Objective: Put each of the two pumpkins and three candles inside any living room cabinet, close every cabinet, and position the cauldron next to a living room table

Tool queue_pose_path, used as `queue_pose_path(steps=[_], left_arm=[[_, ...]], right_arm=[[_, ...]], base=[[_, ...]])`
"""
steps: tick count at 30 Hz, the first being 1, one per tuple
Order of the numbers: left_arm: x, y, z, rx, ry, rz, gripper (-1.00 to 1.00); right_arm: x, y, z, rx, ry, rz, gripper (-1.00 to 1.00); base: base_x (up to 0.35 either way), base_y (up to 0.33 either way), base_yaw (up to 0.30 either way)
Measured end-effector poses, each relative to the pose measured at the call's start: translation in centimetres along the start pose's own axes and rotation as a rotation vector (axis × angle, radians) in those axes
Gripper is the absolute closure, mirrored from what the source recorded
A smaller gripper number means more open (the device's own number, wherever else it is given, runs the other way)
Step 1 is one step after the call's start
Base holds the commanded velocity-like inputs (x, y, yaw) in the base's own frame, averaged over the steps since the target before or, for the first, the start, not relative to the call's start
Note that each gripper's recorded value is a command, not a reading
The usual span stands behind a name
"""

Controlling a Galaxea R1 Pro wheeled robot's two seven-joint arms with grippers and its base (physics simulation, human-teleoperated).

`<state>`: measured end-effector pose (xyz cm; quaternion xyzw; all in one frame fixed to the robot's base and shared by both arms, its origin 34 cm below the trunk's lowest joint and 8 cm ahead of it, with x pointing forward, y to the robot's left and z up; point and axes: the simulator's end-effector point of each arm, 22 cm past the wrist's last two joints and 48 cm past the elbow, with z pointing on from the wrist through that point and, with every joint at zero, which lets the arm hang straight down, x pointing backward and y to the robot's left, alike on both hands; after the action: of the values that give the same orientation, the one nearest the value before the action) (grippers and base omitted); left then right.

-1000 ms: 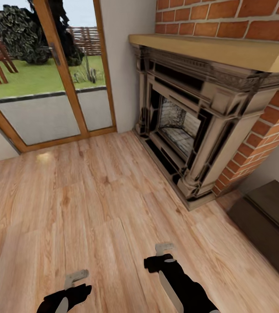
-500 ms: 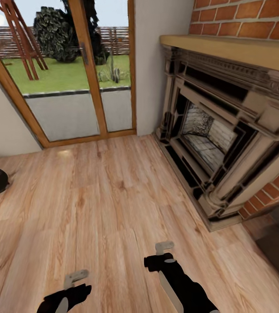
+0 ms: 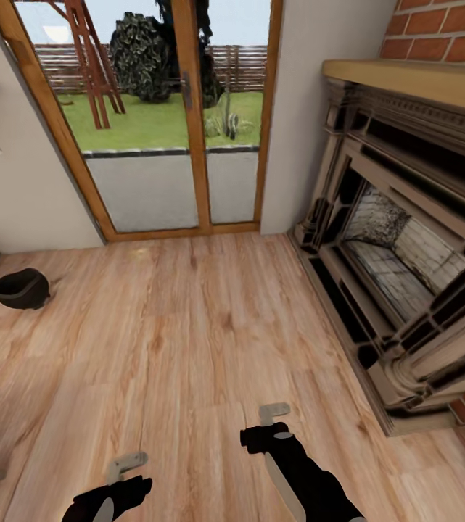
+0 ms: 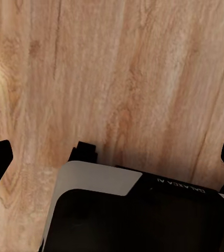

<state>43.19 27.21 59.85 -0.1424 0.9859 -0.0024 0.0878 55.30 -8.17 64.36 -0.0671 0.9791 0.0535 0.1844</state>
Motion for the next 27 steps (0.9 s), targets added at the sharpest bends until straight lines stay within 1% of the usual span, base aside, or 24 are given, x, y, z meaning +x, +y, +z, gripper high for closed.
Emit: queue_pose_path(steps=[18, 22, 27], left_arm=[[0.14, 0.13, 0.07, -0.004, -0.001, 0.001, -1.0], [0.16, 0.13, 0.08, -0.004, -0.001, 0.002, -1.0], [0.13, 0.13, 0.08, -0.004, -0.001, 0.002, -1.0]], right_arm=[[0.02, -0.01, 0.0, 0.0, 0.0, 0.0, -1.0], [0.02, -0.09, 0.01, 0.001, 0.0, 0.002, -1.0], [0.01, -0.11, 0.01, 0.0, 0.0, 0.005, -1.0]], base=[[0.337, 0.0, 0.289], [0.337, 0.0, 0.142], [0.337, 0.0, 0.028]])
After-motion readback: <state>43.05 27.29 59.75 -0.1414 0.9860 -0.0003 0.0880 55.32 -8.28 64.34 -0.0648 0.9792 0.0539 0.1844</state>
